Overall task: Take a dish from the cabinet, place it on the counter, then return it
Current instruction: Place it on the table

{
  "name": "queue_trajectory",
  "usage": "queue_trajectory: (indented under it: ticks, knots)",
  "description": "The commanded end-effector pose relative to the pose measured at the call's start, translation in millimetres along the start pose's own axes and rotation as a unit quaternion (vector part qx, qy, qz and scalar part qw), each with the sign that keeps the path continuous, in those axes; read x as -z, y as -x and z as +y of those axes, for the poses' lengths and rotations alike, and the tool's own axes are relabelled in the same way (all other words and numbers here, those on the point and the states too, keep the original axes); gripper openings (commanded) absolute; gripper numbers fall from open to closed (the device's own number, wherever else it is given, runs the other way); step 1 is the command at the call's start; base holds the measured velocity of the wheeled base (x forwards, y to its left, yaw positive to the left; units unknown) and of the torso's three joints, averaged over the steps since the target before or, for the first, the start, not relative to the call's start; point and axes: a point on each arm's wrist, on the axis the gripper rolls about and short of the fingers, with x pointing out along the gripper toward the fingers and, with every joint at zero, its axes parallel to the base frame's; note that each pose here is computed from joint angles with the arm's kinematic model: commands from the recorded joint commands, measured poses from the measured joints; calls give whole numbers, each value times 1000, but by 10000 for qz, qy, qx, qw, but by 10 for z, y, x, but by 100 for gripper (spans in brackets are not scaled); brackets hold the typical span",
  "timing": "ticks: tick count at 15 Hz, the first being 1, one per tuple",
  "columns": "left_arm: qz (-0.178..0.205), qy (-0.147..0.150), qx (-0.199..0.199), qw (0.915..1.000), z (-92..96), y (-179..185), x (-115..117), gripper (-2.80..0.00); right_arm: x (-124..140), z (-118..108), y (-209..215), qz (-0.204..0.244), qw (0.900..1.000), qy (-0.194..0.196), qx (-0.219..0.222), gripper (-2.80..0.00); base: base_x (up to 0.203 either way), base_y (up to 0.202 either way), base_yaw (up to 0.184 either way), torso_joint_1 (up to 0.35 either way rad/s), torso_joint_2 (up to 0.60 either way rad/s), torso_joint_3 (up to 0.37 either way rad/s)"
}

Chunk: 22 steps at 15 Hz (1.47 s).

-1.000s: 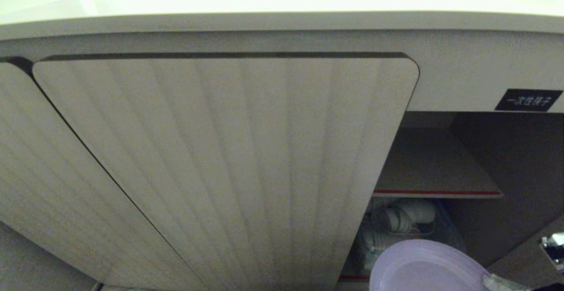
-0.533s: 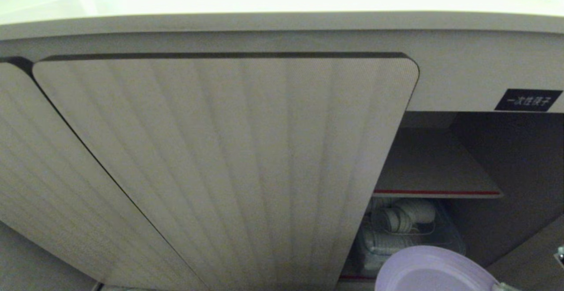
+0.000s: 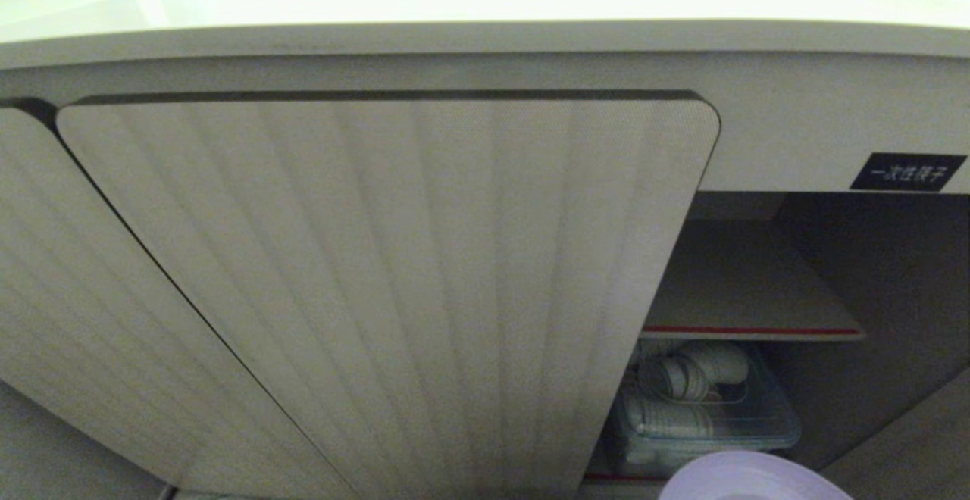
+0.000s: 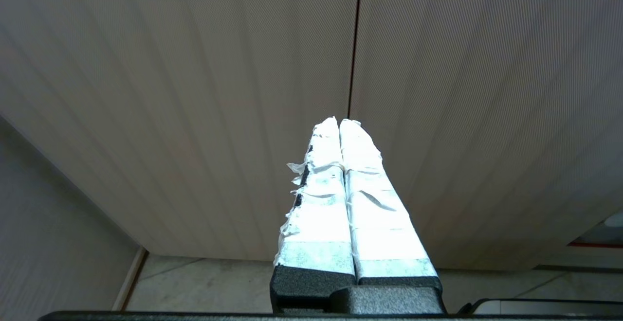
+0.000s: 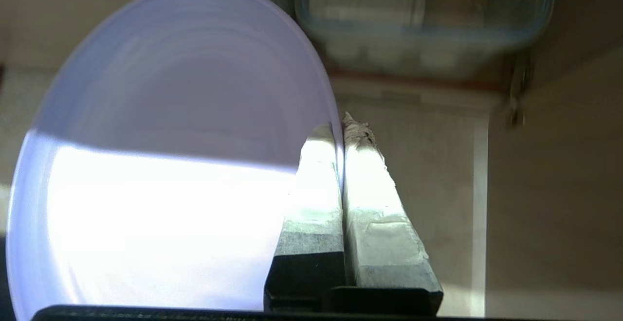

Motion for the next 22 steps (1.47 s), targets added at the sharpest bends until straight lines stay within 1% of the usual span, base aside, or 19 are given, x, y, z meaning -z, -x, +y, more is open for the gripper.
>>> queue_trajectory:
  ticks: [1, 4, 8, 15, 20, 22]
  knots:
    - [-2, 3, -2, 10000, 0, 0, 0, -280, 10, 0, 46, -170, 9997, -135, -80, -280, 0, 0, 0, 0, 0, 0]
    - [-2, 4, -2, 10000, 0, 0, 0, -280, 14, 6, 59, -204, 9995, -181, -170, -280, 0, 0, 0, 0, 0, 0]
    - [-2, 1, -2, 10000, 0, 0, 0, -280, 46, 6, 75, -118, 9988, -405, -229, -280, 0, 0, 0, 0, 0, 0]
    - [-2, 1, -2, 10000, 0, 0, 0, -280, 79, 4, 75, 50, 9987, -442, -253, -280, 0, 0, 0, 0, 0, 0]
    - [-2, 2, -2, 10000, 0, 0, 0, -280, 90, -3, 119, -135, 9984, -443, -321, -280, 0, 0, 0, 0, 0, 0]
    - [-2, 4, -2, 10000, 0, 0, 0, -280, 116, -13, 138, -129, 9986, -406, -316, -280, 0, 0, 0, 0, 0, 0]
